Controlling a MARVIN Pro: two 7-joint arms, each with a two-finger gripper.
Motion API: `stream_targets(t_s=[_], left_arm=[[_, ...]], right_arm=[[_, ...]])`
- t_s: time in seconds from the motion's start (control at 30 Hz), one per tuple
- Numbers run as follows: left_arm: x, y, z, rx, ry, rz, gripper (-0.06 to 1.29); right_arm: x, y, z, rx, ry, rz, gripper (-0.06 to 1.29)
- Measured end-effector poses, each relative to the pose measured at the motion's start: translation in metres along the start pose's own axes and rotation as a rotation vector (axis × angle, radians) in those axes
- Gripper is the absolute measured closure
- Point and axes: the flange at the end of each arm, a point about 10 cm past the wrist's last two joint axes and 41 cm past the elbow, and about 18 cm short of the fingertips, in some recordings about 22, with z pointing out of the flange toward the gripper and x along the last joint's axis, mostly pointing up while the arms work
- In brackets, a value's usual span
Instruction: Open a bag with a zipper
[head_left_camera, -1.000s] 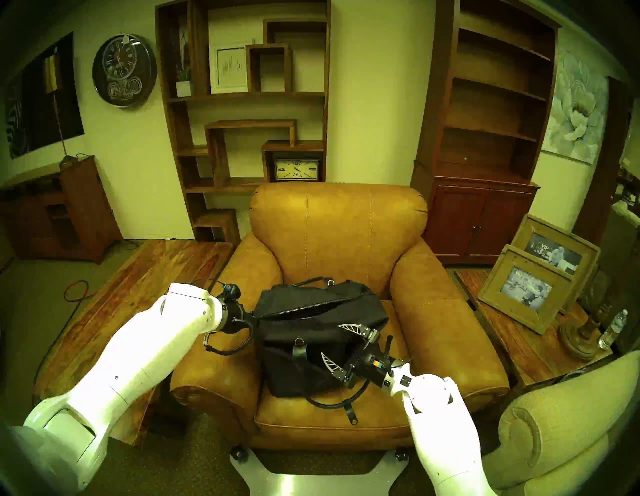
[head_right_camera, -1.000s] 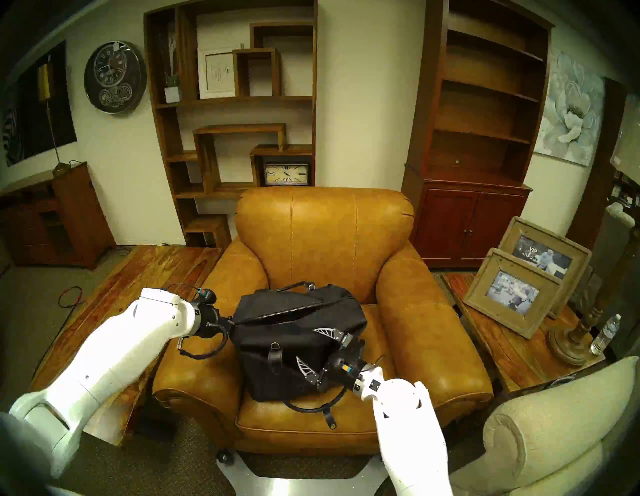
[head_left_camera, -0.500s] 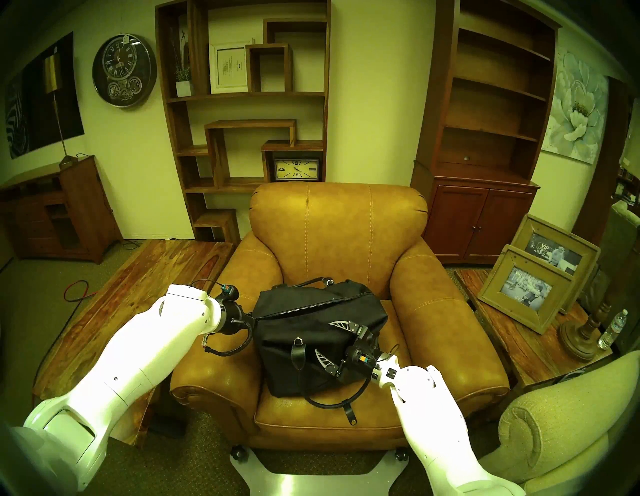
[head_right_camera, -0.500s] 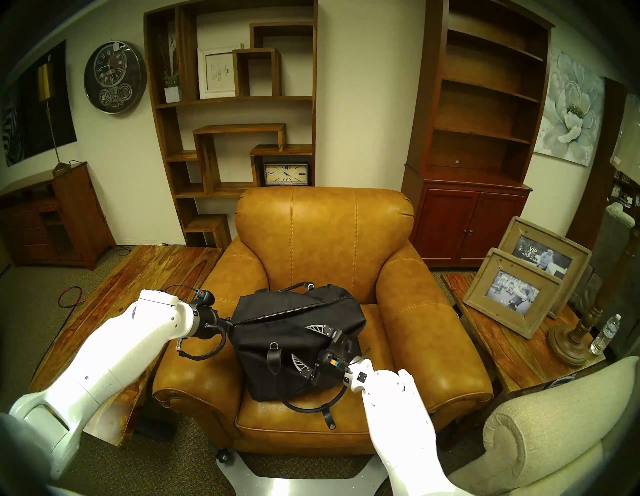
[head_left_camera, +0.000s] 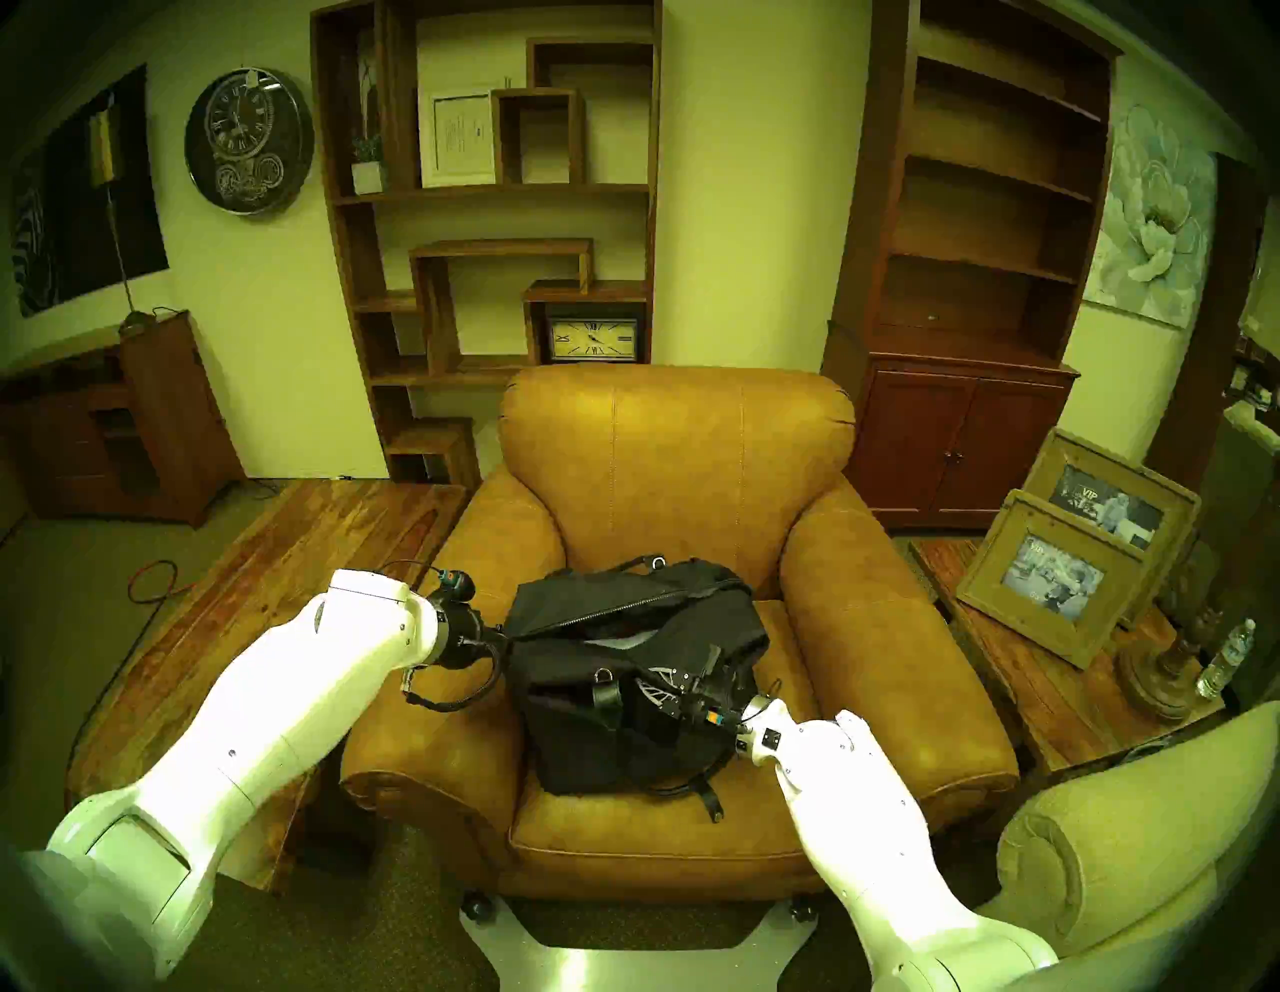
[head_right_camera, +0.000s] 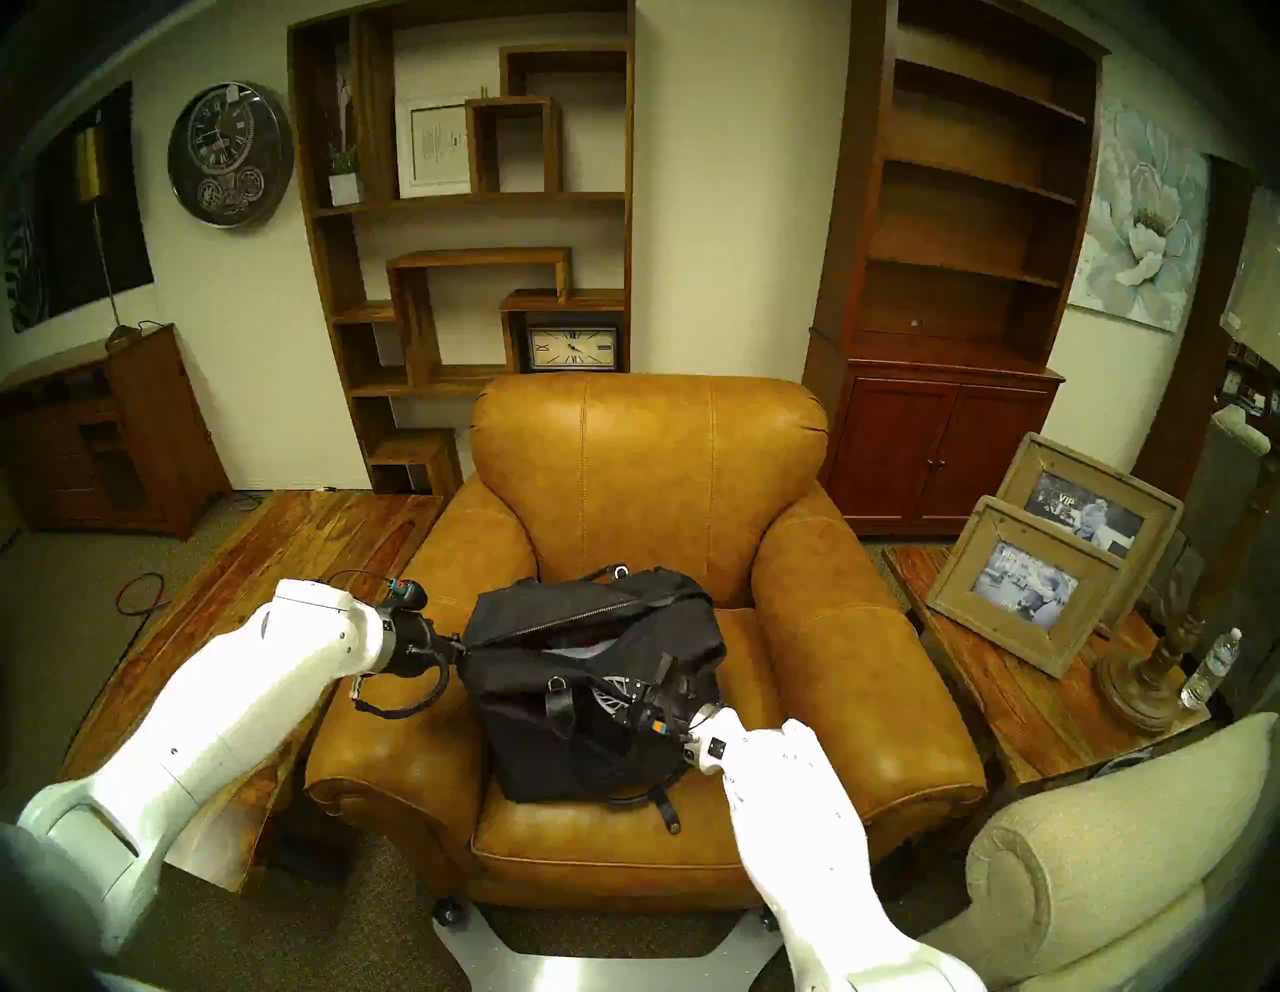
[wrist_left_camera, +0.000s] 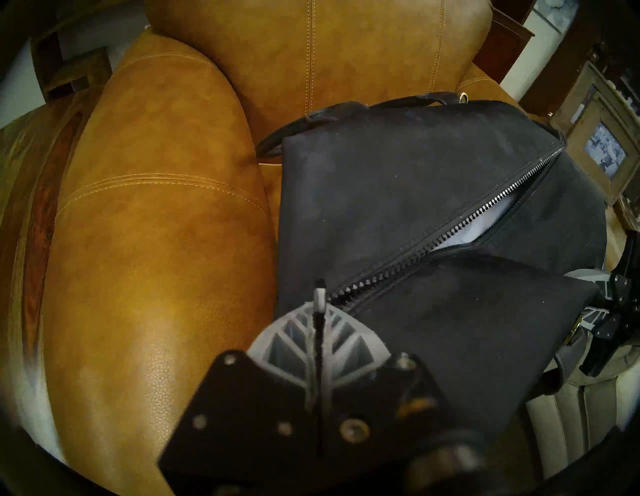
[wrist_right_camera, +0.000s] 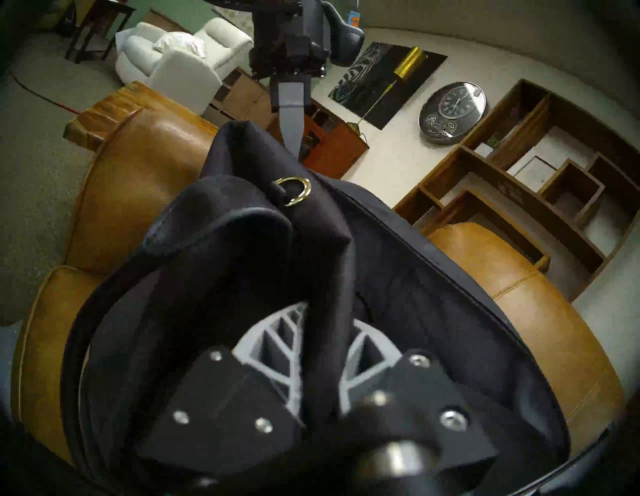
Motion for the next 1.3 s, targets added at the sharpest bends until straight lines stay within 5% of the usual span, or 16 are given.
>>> stream_targets(t_s=[0.63, 1.3], left_arm=[[-0.011, -0.009, 0.008, -0.073, 0.001, -0.096, 1.25], [-0.024, 0.003, 0.048, -0.004, -0.021, -0.069, 1.25]], right_arm=[[-0.023, 0.016, -0.014, -0.067, -0.025, 0.010, 1.12], [-0.034, 0.022, -0.027, -0.120, -0.022, 0.036, 1.13]])
